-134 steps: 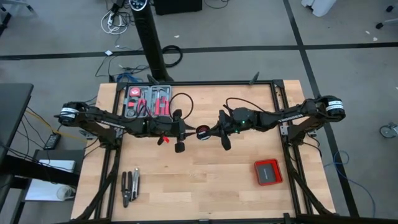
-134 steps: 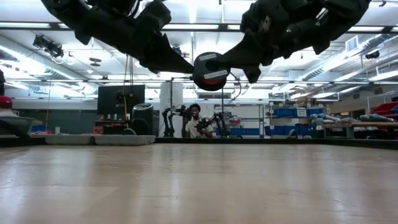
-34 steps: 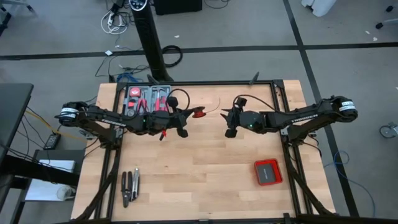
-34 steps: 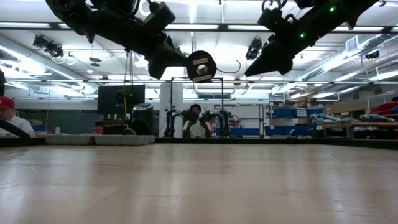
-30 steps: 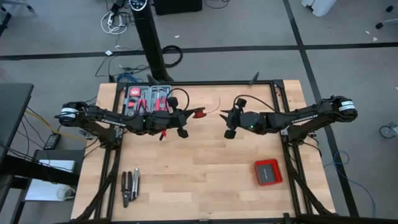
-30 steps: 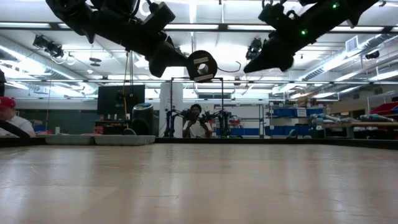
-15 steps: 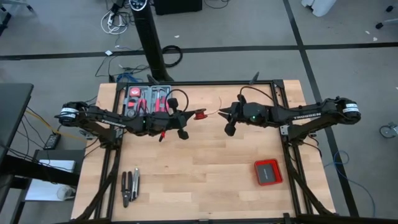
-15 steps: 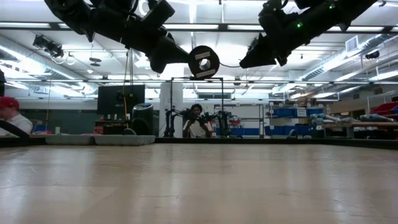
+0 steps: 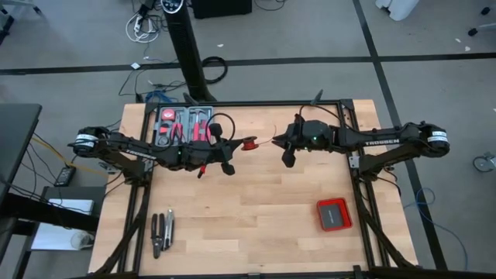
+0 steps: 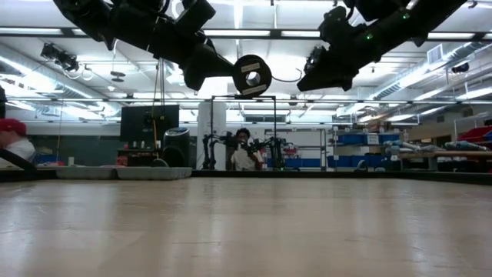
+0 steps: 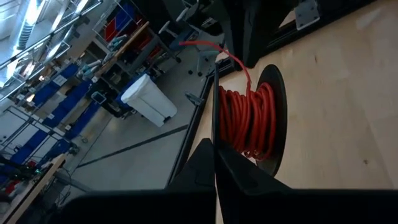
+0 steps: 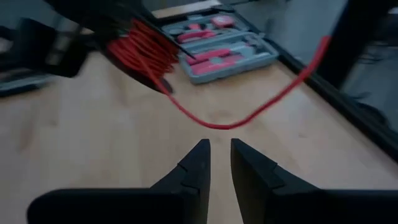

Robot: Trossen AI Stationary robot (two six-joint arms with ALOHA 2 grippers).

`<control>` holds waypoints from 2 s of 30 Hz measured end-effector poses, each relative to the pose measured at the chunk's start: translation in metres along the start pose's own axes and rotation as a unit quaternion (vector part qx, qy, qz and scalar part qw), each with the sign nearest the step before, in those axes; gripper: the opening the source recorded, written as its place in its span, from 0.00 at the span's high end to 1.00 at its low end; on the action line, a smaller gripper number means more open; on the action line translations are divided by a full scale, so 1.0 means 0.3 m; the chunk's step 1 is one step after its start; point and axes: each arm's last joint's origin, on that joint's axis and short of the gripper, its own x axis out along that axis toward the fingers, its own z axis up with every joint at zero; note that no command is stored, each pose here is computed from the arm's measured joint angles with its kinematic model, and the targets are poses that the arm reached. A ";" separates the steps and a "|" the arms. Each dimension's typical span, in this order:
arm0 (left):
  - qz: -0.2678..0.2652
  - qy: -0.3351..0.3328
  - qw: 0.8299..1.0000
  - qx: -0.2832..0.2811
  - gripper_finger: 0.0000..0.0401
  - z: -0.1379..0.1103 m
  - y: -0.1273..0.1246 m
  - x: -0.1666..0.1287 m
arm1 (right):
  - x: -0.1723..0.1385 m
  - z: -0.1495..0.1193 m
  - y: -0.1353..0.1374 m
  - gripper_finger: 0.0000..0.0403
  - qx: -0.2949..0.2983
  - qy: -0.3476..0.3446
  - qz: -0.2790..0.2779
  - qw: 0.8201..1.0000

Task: Coil cords
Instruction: Uncoil the red wire from the spool

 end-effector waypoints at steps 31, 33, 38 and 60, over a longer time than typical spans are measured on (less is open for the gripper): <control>0.003 -0.017 1.000 0.004 1.00 0.015 -0.003 -0.006 | -0.008 0.039 -0.076 0.89 0.062 -0.023 0.139 0.988; 0.002 -0.016 1.000 0.004 1.00 0.015 -0.003 -0.006 | -0.008 0.039 -0.075 0.89 0.062 -0.023 0.139 0.988; 0.002 -0.016 1.000 0.005 1.00 0.015 -0.003 -0.006 | -0.008 0.039 -0.076 0.93 0.063 -0.022 0.139 0.988; 0.058 0.034 0.998 0.006 1.00 -0.001 0.008 -0.004 | -0.019 0.099 0.000 1.00 0.032 -0.127 0.171 0.976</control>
